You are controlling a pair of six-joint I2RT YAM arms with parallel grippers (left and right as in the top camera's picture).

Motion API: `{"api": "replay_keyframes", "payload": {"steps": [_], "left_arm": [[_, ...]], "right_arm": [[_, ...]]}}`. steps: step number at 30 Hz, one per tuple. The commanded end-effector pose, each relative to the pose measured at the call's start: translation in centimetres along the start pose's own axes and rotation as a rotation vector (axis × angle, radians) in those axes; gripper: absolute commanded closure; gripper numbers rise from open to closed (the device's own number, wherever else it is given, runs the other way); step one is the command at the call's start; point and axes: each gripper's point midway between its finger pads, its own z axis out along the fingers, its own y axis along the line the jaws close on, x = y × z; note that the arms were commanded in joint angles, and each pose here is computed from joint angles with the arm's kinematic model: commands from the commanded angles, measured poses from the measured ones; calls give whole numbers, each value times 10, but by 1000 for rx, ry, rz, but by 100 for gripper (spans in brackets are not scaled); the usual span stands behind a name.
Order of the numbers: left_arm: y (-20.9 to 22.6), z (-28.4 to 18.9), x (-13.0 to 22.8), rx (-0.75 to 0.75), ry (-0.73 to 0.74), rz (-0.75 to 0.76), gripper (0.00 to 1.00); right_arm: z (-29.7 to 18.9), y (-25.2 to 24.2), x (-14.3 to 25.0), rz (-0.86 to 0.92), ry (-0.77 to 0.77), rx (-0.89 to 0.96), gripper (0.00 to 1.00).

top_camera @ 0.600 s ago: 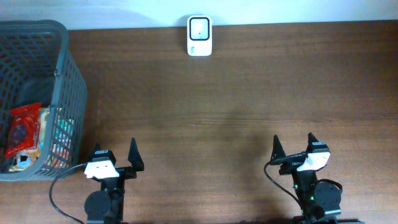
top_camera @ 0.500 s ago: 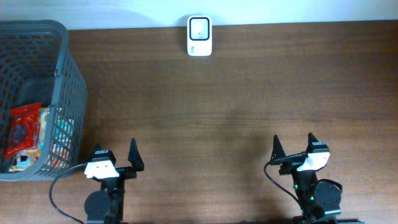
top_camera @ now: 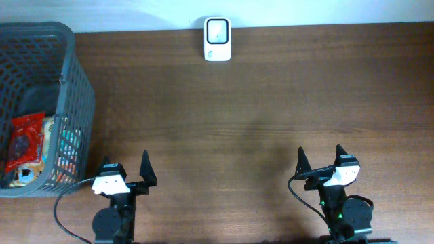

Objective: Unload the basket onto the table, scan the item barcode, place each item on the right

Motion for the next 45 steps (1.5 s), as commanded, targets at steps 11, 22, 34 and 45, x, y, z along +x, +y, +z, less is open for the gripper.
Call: {"api": "replay_keyframes", "payload": {"steps": [11, 22, 34, 45], "left_arm": [[3, 0, 1, -13, 0, -1, 1], [3, 0, 1, -13, 0, -1, 1], [3, 0, 1, -13, 0, -1, 1], [-14, -1, 2, 82, 12, -31, 1]], "right_arm": [[1, -2, 5, 3, 14, 6, 2], [1, -2, 5, 3, 14, 6, 2], [1, -2, 5, 3, 14, 6, 2], [1, -2, 5, 3, 14, 6, 1]]}}
